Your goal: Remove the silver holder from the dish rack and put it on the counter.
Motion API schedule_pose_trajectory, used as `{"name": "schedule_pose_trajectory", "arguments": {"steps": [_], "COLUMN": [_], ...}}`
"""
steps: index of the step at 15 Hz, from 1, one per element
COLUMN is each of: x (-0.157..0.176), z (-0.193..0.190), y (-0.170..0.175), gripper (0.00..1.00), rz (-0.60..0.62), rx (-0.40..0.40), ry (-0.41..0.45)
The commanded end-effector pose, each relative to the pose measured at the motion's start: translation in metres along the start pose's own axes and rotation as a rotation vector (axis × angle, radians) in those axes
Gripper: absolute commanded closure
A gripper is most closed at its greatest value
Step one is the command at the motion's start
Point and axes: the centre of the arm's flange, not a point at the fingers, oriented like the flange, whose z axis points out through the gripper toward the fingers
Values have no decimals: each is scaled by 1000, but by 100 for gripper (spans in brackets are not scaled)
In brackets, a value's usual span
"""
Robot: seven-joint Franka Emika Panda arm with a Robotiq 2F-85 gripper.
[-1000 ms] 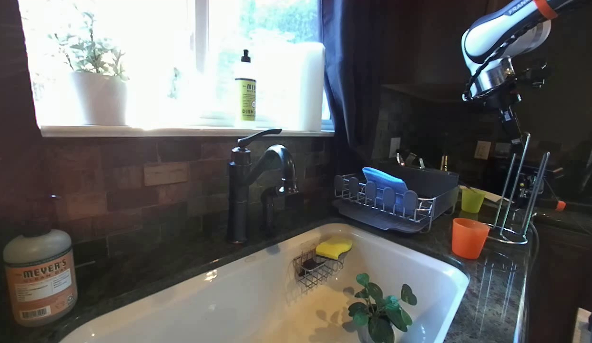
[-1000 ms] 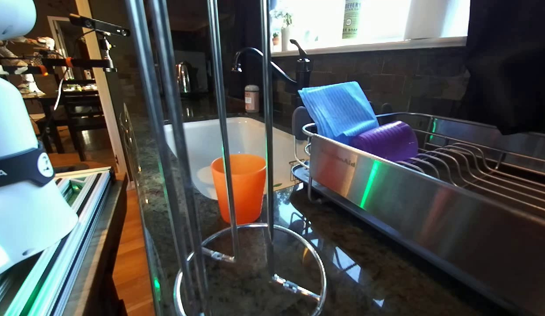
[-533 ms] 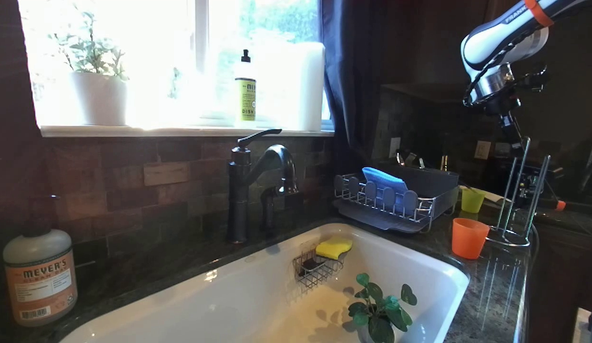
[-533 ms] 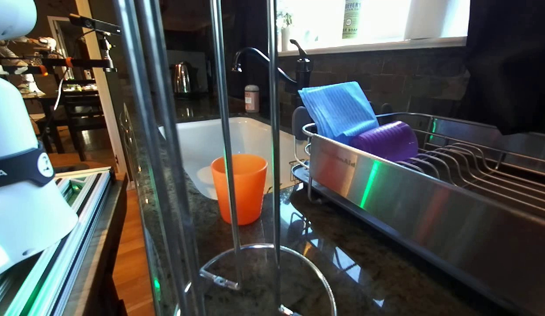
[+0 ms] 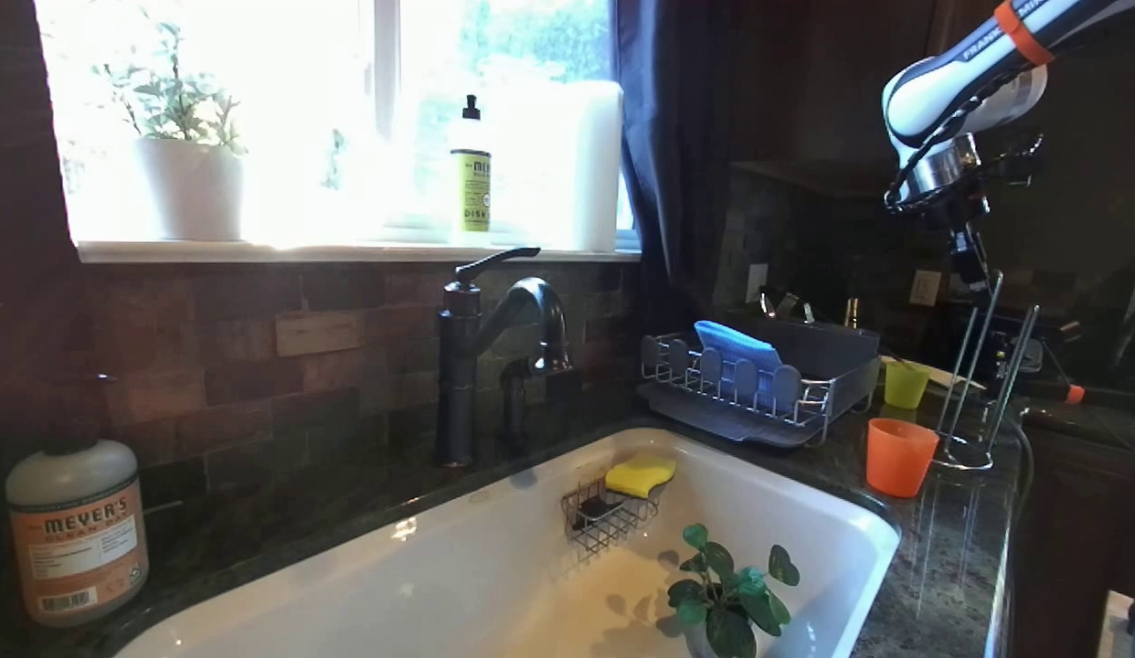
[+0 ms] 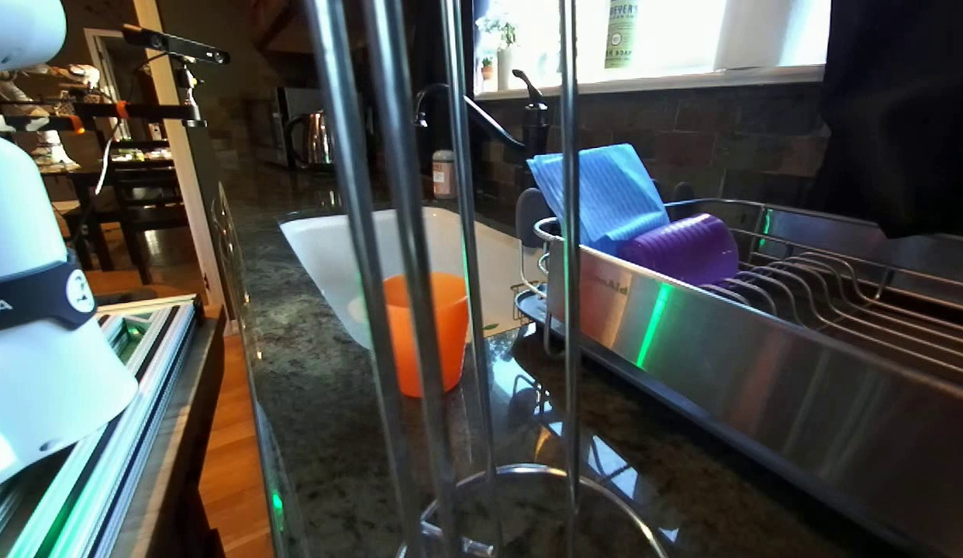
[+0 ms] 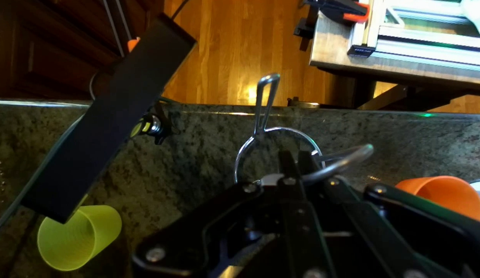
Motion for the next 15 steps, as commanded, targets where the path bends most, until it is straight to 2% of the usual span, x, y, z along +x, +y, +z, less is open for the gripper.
{"name": "schedule_pose_trajectory", "arguments": {"steps": [1,2,3,4,5,9,13,15], "x": [0,1,2,2,2,-4,-24,-30], "z": [4,4,5,5,6,-2,-37,-55], "y": [2,3,3,3,3,3,-6,-11], "gripper": [98,98,68,68,62,31,3,0], "rz": [14,10,7,7,5,7,7,-8], "rx": [-8,2,8,13,18,26,-20,-44], "ry": [38,43,47,49,49,52,72,106]}}
